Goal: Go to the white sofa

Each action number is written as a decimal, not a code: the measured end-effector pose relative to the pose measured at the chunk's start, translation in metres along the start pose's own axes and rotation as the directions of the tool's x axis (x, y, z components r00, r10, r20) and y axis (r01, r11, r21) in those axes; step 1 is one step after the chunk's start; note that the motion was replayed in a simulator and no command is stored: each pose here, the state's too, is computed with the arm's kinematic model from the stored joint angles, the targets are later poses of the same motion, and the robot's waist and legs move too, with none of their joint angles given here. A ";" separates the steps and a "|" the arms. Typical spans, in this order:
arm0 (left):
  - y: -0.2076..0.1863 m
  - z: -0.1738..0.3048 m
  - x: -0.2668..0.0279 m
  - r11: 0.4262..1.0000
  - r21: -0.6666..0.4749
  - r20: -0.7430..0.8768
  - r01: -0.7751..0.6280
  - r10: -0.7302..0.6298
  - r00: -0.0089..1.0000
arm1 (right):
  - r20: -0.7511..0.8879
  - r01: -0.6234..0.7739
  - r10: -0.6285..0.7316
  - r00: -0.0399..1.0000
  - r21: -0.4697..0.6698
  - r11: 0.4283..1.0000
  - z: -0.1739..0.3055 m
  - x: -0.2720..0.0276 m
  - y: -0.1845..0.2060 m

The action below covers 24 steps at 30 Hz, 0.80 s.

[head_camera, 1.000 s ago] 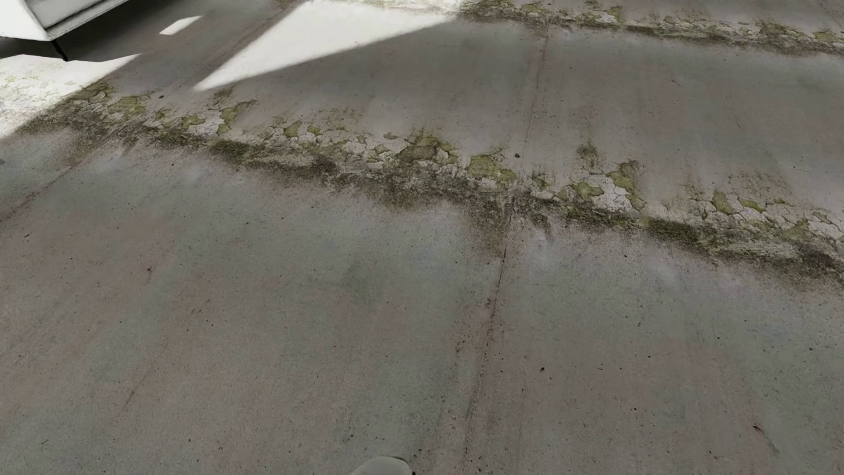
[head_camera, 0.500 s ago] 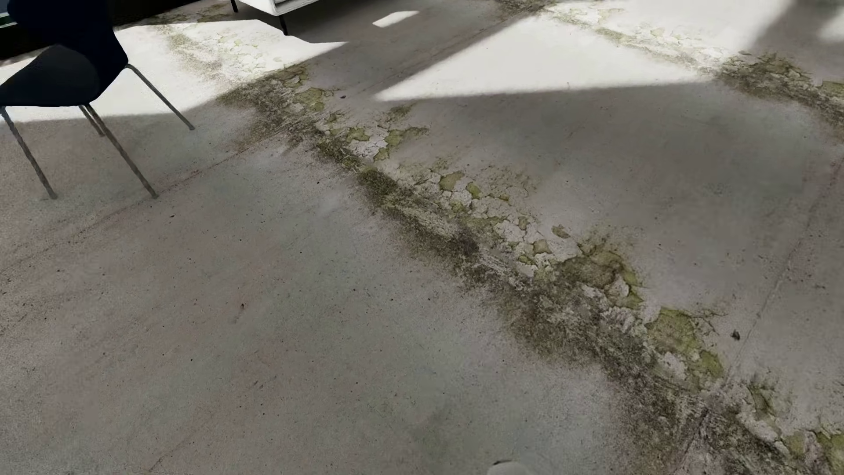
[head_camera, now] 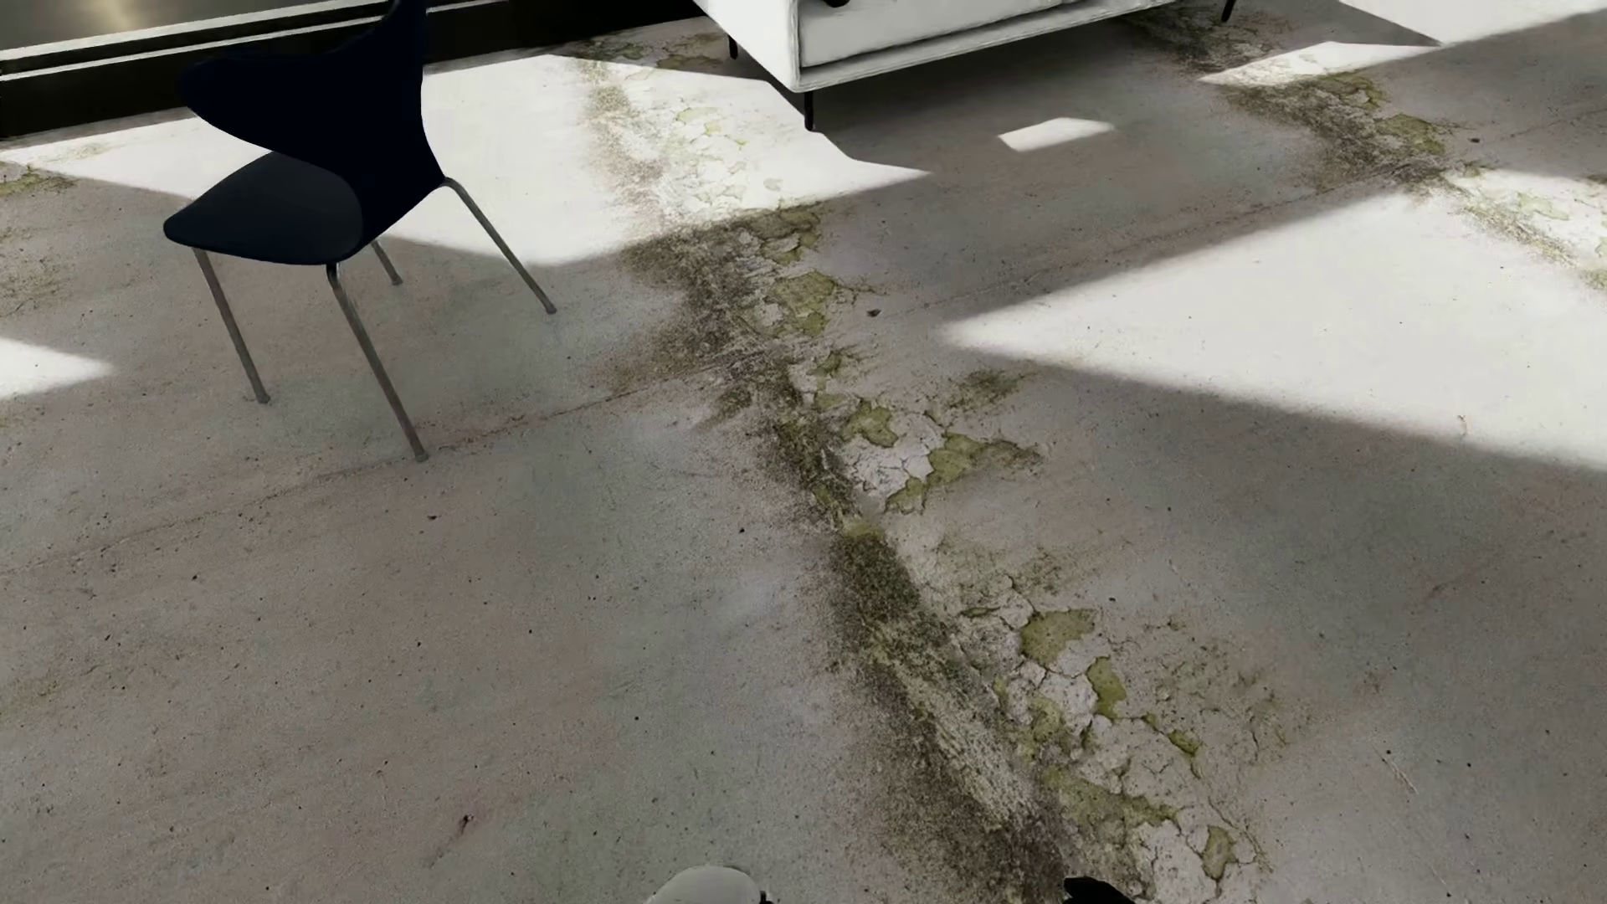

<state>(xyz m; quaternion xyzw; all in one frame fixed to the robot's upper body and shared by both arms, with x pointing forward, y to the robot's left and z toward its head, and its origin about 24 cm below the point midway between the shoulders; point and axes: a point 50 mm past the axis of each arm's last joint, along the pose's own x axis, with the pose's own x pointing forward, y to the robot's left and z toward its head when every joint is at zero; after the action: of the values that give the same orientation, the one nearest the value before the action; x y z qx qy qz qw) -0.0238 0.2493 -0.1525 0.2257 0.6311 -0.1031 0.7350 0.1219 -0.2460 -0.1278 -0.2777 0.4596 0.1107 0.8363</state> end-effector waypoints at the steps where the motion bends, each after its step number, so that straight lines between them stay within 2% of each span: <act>1: 0.002 -0.008 -0.001 1.000 -0.005 -0.028 -0.006 0.006 1.000 | 0.077 0.040 -0.040 0.996 0.002 0.999 0.024 0.004 -0.015; 4: 0.004 -0.032 -0.007 0.999 -0.029 -0.106 -0.021 0.018 0.994 | 0.219 0.115 -0.118 0.969 0.026 0.993 0.067 0.006 -0.043; 6: -0.003 -0.051 -0.012 0.999 -0.032 -0.177 -0.007 0.001 0.984 | 0.212 0.088 -0.103 0.972 0.077 0.993 0.062 0.005 -0.029; 8: -0.005 -0.050 -0.010 1.000 -0.027 -0.190 0.001 -0.007 0.982 | 0.123 0.022 -0.034 0.992 0.097 0.995 0.033 0.003 0.001; 10: -0.008 -0.022 -0.002 0.999 -0.049 -0.091 0.003 -0.007 0.996 | 0.020 -0.086 0.085 0.996 0.041 0.995 0.007 0.001 0.038; 11: -0.008 0.000 0.001 0.997 -0.076 -0.008 0.000 -0.001 1.000 | -0.054 -0.093 0.099 0.994 0.103 0.990 -0.015 -0.006 0.050; 13: 0.001 0.046 0.001 0.994 -0.106 0.174 -0.019 0.038 0.984 | -0.200 -0.182 0.194 0.960 0.078 0.980 -0.060 -0.027 0.081; 15: 0.020 0.102 -0.005 0.994 -0.099 0.370 -0.053 0.086 0.925 | -0.318 -0.231 0.244 0.916 0.080 0.970 -0.096 -0.049 0.098; 16: 0.033 0.128 -0.010 0.993 -0.085 0.451 -0.080 0.110 0.886 | -0.367 -0.319 0.297 0.882 0.001 0.948 -0.109 -0.060 0.109; 18: 0.056 0.164 -0.023 0.985 -0.116 0.560 -0.130 0.173 0.810 | -0.436 -0.384 0.339 0.834 -0.017 0.923 -0.132 -0.082 0.120; 20: 0.062 0.164 -0.026 0.975 -0.173 0.562 -0.138 0.213 0.799 | -0.496 -0.417 0.355 0.792 -0.015 0.909 -0.150 -0.098 0.126; 22: 0.047 0.139 -0.014 0.976 -0.190 0.478 -0.105 0.186 0.859 | -0.537 -0.425 0.362 0.762 0.007 0.905 -0.160 -0.108 0.131; 24: 0.020 0.110 0.001 0.989 -0.137 0.359 -0.047 0.094 0.929 | -0.491 -0.430 0.352 0.797 -0.051 0.902 -0.145 -0.091 0.123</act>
<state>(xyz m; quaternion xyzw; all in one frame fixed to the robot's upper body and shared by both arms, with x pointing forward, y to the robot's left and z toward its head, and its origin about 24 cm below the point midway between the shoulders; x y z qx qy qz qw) 0.0815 0.2159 -0.1382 0.1786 0.4804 -0.0768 0.8552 -0.0854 -0.2205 -0.1580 -0.2612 0.6853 0.2471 0.6333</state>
